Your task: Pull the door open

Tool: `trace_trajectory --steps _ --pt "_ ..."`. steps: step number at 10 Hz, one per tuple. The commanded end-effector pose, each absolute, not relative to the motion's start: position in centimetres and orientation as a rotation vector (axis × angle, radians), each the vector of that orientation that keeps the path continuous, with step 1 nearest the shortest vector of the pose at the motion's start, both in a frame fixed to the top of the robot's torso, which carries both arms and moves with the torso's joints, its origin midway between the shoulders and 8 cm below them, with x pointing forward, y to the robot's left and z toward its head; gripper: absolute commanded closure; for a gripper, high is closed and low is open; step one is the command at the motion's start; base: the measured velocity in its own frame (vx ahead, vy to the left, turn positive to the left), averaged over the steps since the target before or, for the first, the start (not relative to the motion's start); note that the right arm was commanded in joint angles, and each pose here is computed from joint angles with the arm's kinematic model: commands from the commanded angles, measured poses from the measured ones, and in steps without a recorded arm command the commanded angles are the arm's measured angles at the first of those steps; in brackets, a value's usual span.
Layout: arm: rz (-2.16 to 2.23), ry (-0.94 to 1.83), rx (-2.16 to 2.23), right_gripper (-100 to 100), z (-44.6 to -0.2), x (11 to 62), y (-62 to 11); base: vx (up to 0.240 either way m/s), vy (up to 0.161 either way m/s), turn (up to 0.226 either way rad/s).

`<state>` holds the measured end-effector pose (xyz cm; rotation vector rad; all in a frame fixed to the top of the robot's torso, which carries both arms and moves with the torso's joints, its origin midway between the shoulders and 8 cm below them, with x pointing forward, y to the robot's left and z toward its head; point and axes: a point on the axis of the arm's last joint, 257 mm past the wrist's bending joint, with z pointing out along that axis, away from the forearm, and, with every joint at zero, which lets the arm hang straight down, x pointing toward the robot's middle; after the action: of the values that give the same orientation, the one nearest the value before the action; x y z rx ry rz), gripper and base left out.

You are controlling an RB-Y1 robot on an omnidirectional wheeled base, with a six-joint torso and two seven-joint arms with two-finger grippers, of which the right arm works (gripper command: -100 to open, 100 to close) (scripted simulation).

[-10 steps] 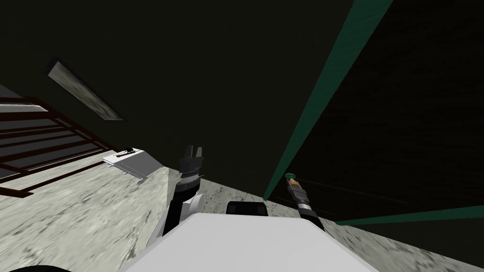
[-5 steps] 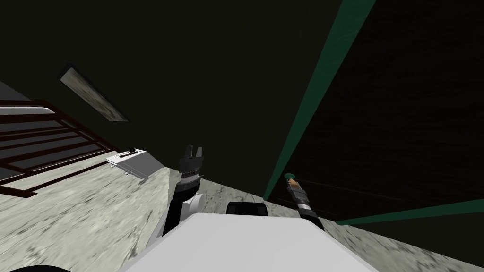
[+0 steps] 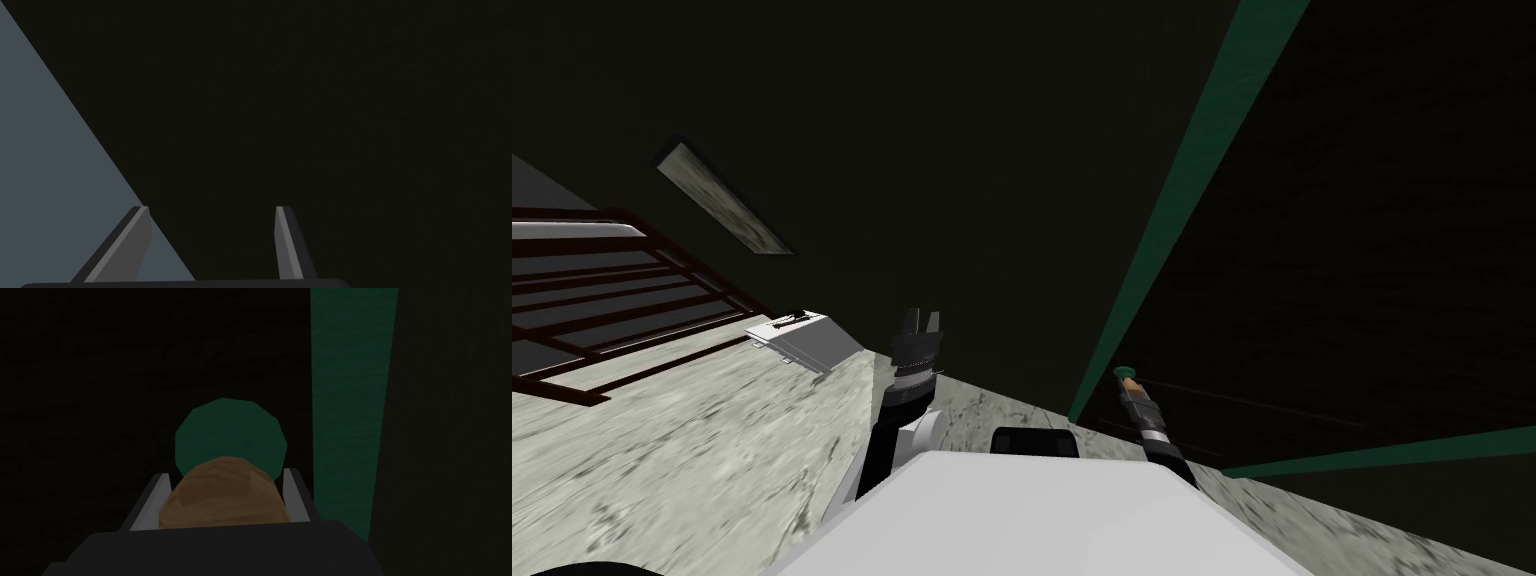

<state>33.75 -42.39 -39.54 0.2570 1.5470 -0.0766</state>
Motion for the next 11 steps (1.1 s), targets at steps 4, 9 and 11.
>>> trace_trajectory --steps 4,9,11 --pt "0.015 1.527 0.357 100 -39.62 34.07 -42.26 -0.040 -0.009 0.032" --pt "0.111 1.497 0.462 100 -39.63 34.51 -42.31 -0.043 -0.009 0.034" --pt "0.157 1.481 0.513 100 -39.63 34.77 -42.33 -0.052 -0.008 0.047"
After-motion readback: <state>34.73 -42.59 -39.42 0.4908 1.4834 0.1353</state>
